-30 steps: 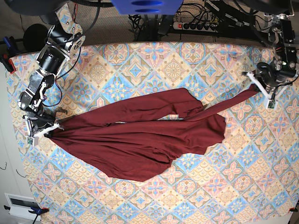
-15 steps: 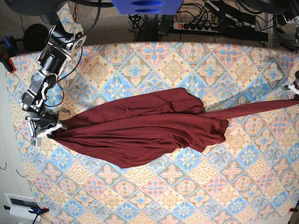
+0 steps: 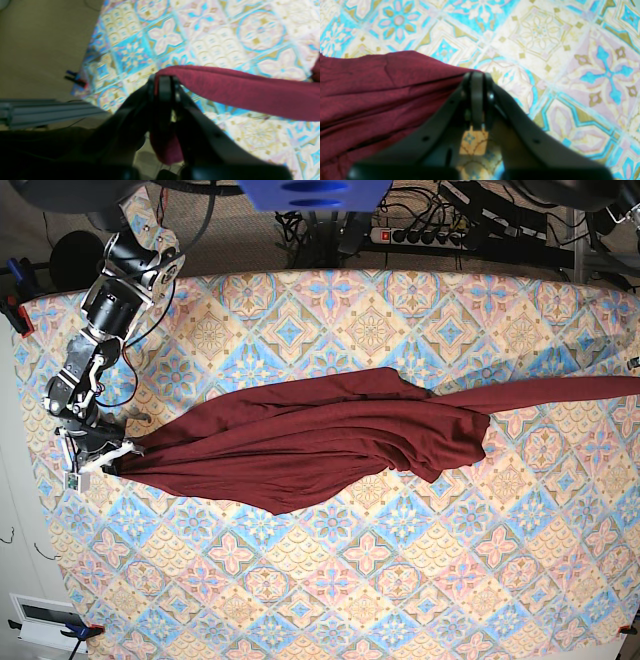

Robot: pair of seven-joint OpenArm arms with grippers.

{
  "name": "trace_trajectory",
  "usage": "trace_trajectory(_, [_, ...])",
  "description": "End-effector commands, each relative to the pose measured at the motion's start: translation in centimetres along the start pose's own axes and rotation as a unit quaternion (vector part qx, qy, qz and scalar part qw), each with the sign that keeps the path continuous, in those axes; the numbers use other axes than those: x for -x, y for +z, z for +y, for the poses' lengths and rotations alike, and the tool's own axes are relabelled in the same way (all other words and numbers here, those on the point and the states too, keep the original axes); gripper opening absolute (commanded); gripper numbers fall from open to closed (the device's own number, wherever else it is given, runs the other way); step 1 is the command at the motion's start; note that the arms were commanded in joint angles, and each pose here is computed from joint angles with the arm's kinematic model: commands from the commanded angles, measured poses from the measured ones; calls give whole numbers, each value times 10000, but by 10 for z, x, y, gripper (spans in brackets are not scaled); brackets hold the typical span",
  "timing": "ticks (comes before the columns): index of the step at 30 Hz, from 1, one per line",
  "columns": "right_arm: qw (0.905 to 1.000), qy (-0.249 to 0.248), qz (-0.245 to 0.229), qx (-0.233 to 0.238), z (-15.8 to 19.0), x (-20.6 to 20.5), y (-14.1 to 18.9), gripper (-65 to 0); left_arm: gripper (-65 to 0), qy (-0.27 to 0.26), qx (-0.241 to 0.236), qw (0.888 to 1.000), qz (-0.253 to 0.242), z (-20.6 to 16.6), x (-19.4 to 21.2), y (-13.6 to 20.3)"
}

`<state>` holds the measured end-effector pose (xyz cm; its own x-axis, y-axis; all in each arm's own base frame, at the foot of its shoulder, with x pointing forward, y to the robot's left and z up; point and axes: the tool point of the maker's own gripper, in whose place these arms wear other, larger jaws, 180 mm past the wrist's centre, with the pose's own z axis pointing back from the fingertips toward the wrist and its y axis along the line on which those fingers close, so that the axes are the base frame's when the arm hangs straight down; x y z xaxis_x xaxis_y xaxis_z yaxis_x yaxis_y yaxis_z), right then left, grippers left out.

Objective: Layout the t-shirt on the table in an organized manner, then fold the t-shirt properly
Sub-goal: 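Pull the shirt apart, right gripper dragging its end away from the left, then release the shirt with the right gripper and move it back over the fabric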

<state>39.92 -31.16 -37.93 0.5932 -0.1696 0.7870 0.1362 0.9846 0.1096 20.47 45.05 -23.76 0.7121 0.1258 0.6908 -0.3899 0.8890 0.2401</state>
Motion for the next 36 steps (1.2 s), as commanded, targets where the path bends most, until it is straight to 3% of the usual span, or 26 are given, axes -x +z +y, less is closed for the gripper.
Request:
trace_trajectory(1, [9995,43,-303,50,-6,-22,5,-647,-650,-106,99,9999,-91,-9,-6,-1])
trace_trajectory(5, [9995,296,94,-71,5,15,3,-644,-650,-207,500,9984,161,-45,14,-12])
trace_trajectory(7, [9983,507,244,-170,14,29,3,-643,-650,35,701,9974,131,-62,17,-16])
trace_trajectory(10, [9967,772,77,-226,24,15,7,-639,-650,498,909,9944,202,-78,27,-27])
trace_trajectory(13, [9948,977,-178,-222,32,-5,15,-590,-649,1069,1124,9868,477,-92,43,-48])
trace_trajectory(16, [9936,1094,-232,-159,30,-4,24,-538,-593,1517,1304,9770,745,-105,56,-66])
trace_trajectory(20, [9918,1253,-242,-82,29,-5,35,-478,-558,1821,1405,9684,962,-110,66,-80])
trace_trajectory(28, [9876,1533,-327,-34,32,-6,54,-432,-559,1964,1366,9693,563,-109,55,-85])
trace_trajectory(36, [9690,2263,-370,-917,119,0,51,-421,-560,2101,1515,9649,425,-122,43,-86])
